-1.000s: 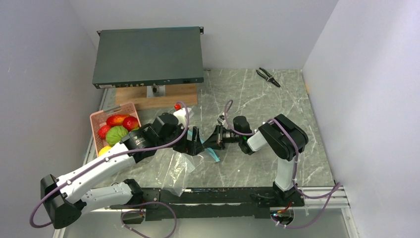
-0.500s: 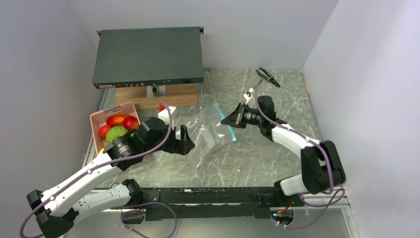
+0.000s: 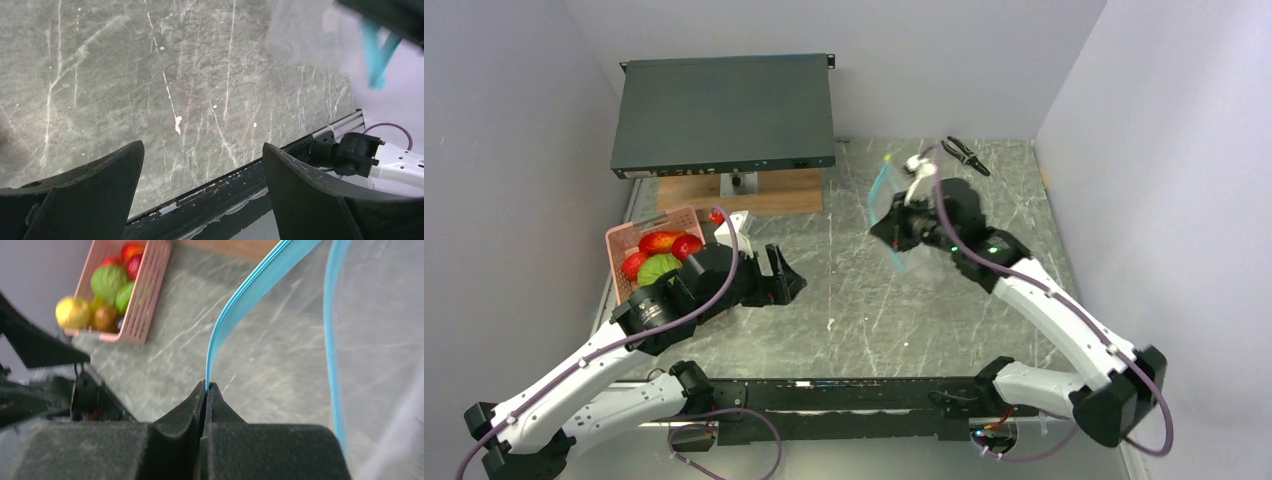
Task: Place the food in the zip-top bag and seal the zipper
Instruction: Adjust the zipper food storage bag at the center of the board, then open the zipper of the food storage bag.
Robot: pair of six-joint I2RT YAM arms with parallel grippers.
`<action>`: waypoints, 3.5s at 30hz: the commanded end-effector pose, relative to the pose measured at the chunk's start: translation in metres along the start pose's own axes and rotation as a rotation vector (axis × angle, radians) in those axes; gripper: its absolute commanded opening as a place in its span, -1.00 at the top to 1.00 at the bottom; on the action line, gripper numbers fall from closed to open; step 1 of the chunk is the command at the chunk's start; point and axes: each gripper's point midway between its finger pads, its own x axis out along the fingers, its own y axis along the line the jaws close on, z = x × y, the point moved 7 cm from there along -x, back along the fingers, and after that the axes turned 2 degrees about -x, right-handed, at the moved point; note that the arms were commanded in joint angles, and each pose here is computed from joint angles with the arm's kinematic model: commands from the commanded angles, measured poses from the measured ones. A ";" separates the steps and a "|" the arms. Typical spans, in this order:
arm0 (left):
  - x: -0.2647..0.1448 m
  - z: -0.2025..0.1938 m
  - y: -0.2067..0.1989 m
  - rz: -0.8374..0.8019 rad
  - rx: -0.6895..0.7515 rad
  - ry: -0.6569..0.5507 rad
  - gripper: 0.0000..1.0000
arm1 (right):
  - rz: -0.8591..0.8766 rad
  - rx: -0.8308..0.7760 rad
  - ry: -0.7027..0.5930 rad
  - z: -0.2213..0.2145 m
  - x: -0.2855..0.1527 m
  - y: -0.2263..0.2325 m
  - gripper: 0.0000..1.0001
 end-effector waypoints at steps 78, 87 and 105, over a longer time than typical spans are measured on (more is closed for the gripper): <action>0.092 -0.023 0.004 -0.139 -0.247 0.077 1.00 | 0.000 -0.122 0.224 -0.048 0.025 0.093 -0.99; 0.089 -0.020 0.004 -0.137 -0.241 0.066 1.00 | -0.293 -0.292 0.200 -0.060 0.031 0.092 -0.68; 0.089 -0.020 0.006 -0.121 -0.242 0.064 1.00 | -0.459 -0.482 0.155 -0.097 0.060 0.096 0.09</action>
